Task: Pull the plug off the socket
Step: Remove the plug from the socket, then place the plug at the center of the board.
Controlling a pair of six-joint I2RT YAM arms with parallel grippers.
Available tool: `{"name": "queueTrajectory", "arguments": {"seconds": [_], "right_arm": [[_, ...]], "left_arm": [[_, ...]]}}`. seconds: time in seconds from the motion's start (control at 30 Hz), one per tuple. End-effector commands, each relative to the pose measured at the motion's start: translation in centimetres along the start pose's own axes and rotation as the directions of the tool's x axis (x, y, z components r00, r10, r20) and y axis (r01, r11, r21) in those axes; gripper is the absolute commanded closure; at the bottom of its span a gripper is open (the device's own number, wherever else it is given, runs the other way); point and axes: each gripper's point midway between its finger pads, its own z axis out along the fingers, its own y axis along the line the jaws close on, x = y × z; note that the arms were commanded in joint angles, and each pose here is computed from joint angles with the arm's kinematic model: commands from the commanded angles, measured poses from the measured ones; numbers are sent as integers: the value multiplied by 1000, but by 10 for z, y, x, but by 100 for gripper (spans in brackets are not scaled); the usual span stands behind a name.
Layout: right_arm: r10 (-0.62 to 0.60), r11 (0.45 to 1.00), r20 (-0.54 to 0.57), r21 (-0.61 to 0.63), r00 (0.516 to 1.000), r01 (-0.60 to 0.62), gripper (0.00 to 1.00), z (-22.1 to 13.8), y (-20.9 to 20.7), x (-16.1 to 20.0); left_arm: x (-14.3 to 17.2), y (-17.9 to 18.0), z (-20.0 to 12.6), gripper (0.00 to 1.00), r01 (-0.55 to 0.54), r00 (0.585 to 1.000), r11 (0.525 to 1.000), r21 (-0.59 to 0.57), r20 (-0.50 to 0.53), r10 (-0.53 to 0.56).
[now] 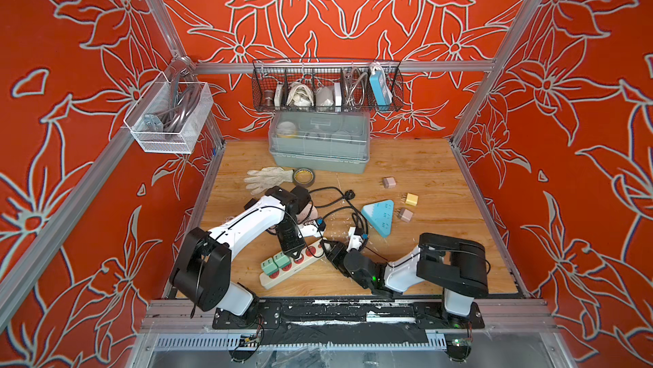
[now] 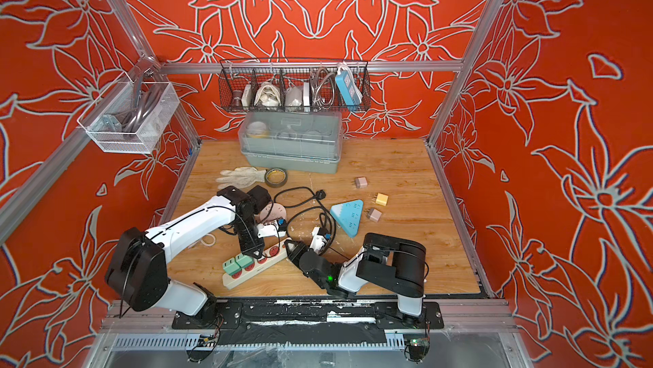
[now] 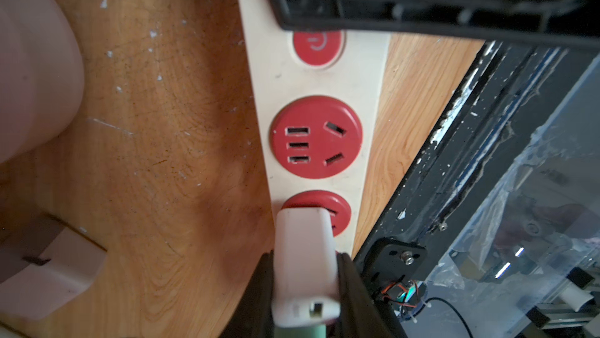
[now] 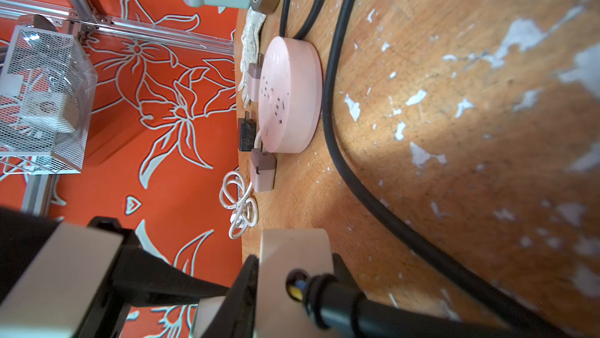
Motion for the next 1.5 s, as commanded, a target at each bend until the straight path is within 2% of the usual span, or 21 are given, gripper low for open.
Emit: {"name": "queueTrajectory", "arguments": {"seconds": [0.0, 0.07, 0.2, 0.33, 0.43, 0.57, 0.67, 0.8, 0.83, 0.87, 0.93, 1.03, 1.07, 1.13, 1.2, 1.23, 1.3, 1.37, 1.43, 1.47], "right_arm": [[-259, 902, -56, 343, 964, 262, 100, -15, -105, -7], [-255, 899, -53, 353, 965, 257, 100, -16, -108, -8], [-252, 900, -50, 355, 966, 253, 100, -16, -108, -8], [-253, 901, -58, 350, 966, 257, 100, -16, -107, -6], [-255, 903, -60, 341, 965, 260, 100, -16, -105, -5], [-246, 914, -72, 314, 966, 257, 100, -12, -102, -1], [-245, 916, -77, 309, 967, 257, 100, -12, -101, 1], [-243, 918, -77, 305, 967, 255, 100, -12, -99, 1], [-245, 917, -78, 304, 966, 257, 100, -12, -99, 1], [-246, 917, -78, 303, 966, 258, 100, -12, -98, 1], [-248, 918, -76, 300, 966, 259, 100, -12, -97, 1], [-249, 918, -72, 300, 966, 259, 100, -13, -97, 0], [-248, 919, -71, 297, 966, 258, 100, -13, -96, 0], [-250, 919, -72, 295, 966, 260, 100, -13, -95, 0], [-252, 919, -73, 294, 965, 262, 100, -13, -94, 0], [-254, 918, -73, 295, 965, 264, 100, -14, -94, -1], [-257, 918, -69, 295, 964, 266, 100, -15, -94, -2], [-260, 918, -63, 294, 964, 267, 100, -15, -93, -4], [-262, 919, -60, 289, 963, 268, 100, -15, -90, -4], [-263, 919, -60, 287, 963, 269, 100, -15, -89, -4]], "left_arm": [[-5, -10, -24, 100, -59, 996, 998, -33, 66, 61], [-9, -10, -31, 100, -50, 992, 998, -44, 112, 55], [-28, -10, -50, 100, 47, 961, 997, 61, 268, -62], [-23, -5, -46, 100, 49, 968, 998, 29, 244, -55], [-26, 7, -51, 100, 83, 956, 995, -48, 285, -66], [-38, 34, -75, 100, 226, 890, 966, -126, 429, -153], [-42, 62, -92, 100, 415, 795, 894, -169, 546, -265], [-34, 92, -103, 100, 667, 624, 736, -116, 627, -467], [-30, 98, -105, 100, 720, 580, 686, -103, 631, -515], [-21, 109, -107, 100, 794, 509, 602, -90, 639, -577], [-1, 124, -111, 100, 914, 326, 405, -29, 647, -690], [9, 128, -107, 100, 954, 109, 259, 153, 629, -770], [12, 129, -105, 100, 950, 17, 208, 232, 627, -779], [26, 132, -101, 100, 916, -191, 83, 392, 609, -769], [52, 136, -94, 100, 840, -420, -77, 537, 554, -719], [62, 136, -94, 100, 799, -491, -115, 591, 530, -691], [89, 135, -85, 100, 736, -612, -241, 632, 470, -637], [110, 131, -74, 100, 700, -680, -351, 622, 430, -594], [132, 122, -55, 100, 645, -753, -497, 580, 375, -540], [138, 117, -46, 100, 619, -779, -548, 563, 347, -523]]}}
